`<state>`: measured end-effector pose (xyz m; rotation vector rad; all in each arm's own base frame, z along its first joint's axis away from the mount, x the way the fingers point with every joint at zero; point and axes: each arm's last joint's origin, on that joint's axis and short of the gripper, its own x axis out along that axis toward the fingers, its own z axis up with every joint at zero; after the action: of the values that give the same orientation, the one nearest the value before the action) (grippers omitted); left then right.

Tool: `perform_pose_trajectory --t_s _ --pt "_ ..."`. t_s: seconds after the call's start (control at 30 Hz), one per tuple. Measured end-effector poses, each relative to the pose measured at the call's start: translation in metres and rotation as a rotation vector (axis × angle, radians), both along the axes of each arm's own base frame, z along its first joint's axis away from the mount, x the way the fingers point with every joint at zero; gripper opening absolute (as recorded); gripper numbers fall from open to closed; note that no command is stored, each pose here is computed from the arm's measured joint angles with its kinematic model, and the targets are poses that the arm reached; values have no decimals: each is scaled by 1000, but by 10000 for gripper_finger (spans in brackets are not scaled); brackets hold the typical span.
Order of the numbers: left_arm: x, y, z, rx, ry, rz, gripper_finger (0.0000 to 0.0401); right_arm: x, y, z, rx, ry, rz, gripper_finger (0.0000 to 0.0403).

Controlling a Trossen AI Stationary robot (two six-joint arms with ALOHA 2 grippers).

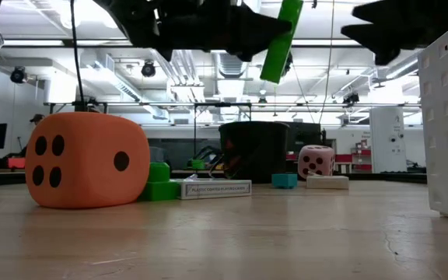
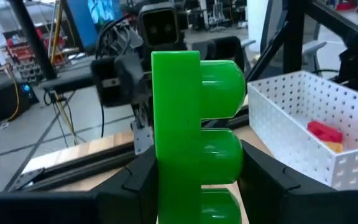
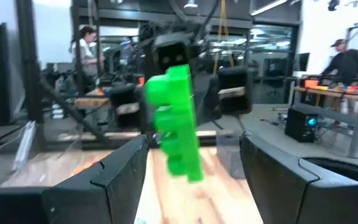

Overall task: Pick & Place Toys
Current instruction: Put the top green game piece into the white bin

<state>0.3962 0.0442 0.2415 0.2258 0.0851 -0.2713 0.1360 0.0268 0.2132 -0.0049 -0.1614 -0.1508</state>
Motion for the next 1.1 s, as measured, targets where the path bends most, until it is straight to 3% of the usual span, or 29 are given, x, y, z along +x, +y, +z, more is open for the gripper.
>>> perform_pose_trajectory --t_s 0.17,0.33,0.6,0.67,0.77,1.1 --pt "2 -12 4 -1 -42 -27 166 22 -3 19 -5 -14 -63 252" --pt "3 -20 7 -7 -71 -31 166 55 -2 32 -52 66 -84 252" --pt "-1 -28 4 -22 -83 -58 163 99 11 37 -71 142 -9 252" --pt "-3 -30 -5 -23 -55 -71 163 103 13 30 -84 190 18 252" --pt "-5 -31 -4 -20 -104 -63 163 103 16 39 -76 146 65 252" --pt "-7 -30 -5 -39 -107 -43 163 100 17 38 -61 157 73 252"
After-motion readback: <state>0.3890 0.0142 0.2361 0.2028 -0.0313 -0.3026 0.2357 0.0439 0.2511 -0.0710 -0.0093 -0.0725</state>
